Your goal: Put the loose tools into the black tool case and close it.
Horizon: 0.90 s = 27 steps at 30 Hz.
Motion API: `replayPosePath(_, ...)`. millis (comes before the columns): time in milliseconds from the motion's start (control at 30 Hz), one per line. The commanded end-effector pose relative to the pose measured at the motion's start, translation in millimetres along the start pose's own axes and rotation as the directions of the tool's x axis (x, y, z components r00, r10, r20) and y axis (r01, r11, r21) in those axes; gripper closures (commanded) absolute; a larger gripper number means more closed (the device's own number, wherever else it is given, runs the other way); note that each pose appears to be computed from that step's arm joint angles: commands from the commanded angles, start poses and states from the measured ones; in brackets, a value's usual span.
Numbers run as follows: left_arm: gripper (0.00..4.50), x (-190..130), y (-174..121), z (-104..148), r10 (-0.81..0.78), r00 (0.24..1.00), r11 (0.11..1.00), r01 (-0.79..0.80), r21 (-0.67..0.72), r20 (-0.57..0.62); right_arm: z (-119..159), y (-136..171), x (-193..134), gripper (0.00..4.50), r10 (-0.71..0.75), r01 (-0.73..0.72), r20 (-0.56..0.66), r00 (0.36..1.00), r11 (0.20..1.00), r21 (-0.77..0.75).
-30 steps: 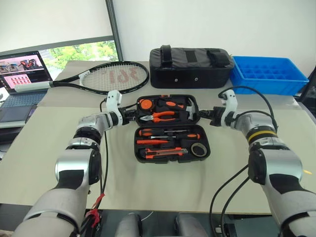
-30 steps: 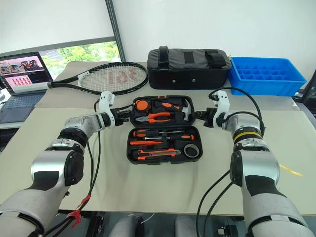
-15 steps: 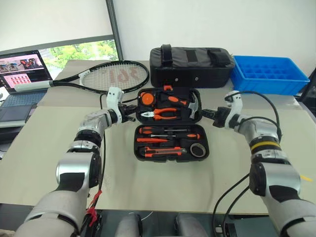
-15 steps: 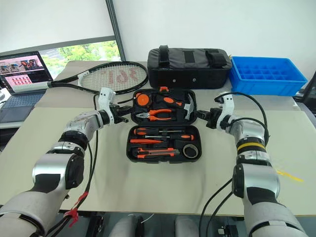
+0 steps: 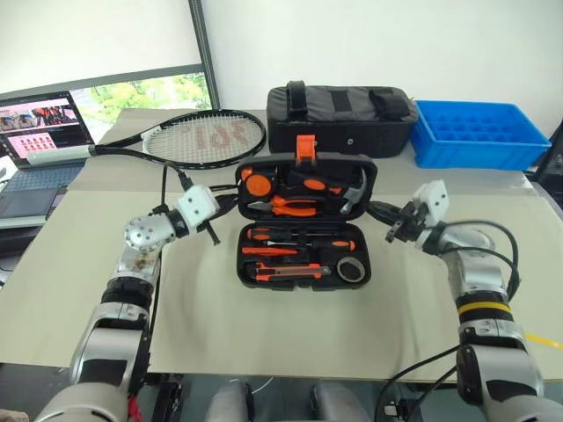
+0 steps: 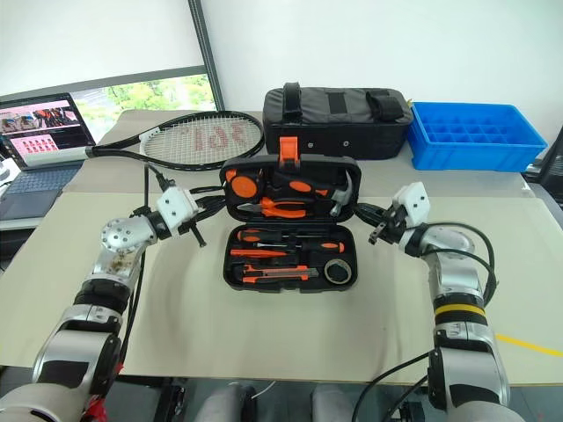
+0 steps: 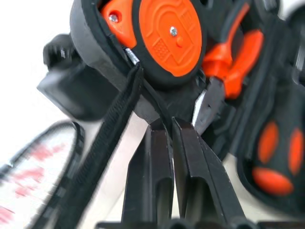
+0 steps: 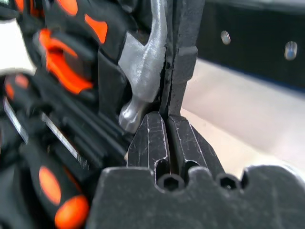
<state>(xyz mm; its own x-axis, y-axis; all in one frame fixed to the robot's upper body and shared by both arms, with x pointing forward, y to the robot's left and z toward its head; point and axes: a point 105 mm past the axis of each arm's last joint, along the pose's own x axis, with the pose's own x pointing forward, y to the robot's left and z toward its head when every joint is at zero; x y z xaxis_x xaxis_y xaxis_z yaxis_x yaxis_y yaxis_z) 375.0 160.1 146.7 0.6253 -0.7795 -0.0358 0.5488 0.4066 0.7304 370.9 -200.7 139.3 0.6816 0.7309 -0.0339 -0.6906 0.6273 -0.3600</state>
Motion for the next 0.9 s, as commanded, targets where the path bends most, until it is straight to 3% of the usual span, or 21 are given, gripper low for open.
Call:
replayPosePath(33,3.8,-24,-30,10,-0.176,0.983,0.974,0.167,0.151,0.047,17,13,-14,3.78,0.129,-0.126,-0.005,0.992,0.962,-0.242)
replayPosePath(100,3.25,-39,-34,17,-0.165,0.983,0.967,0.145,0.208,0.08,8,13,-31,3.22,0.129,-0.141,-0.065,0.99,0.962,-0.234)
replayPosePath(233,1.74,-62,-31,19,-0.08,0.992,0.988,0.067,0.14,0.094,-8,18,-67,1.82,0.177,-0.213,-0.21,0.962,0.963,-0.167)
replayPosePath(300,1.08,-76,-27,13,-0.029,0.998,0.999,0.026,0.045,0.064,-10,28,-86,1.82,0.239,-0.267,-0.263,0.935,0.961,-0.076)
replayPosePath(400,0.05,-99,-11,-12,0.108,0.992,0.976,-0.117,-0.181,-0.059,0,68,-105,1.82,0.406,-0.392,-0.285,0.868,0.914,0.107)
replayPosePath(533,0.05,-89,9,-17,0.183,0.979,0.931,-0.201,-0.303,-0.087,6,123,-101,1.82,0.585,-0.521,-0.272,0.764,0.809,0.274)
replayPosePath(667,0.05,-58,23,2,0.161,0.987,0.923,-0.151,-0.355,-0.002,-1,140,-81,1.82,0.61,-0.55,-0.3,0.734,0.792,0.264)
replayPosePath(767,0.05,-25,30,31,0.09,0.99,0.937,-0.045,-0.348,0.113,-12,125,-49,1.82,0.519,-0.511,-0.338,0.785,0.851,0.119)
replayPosePath(900,0.05,10,29,66,-0.044,0.972,0.95,0.113,-0.293,0.232,-1,69,-3,1.82,0.267,-0.294,-0.271,0.925,0.954,-0.064)
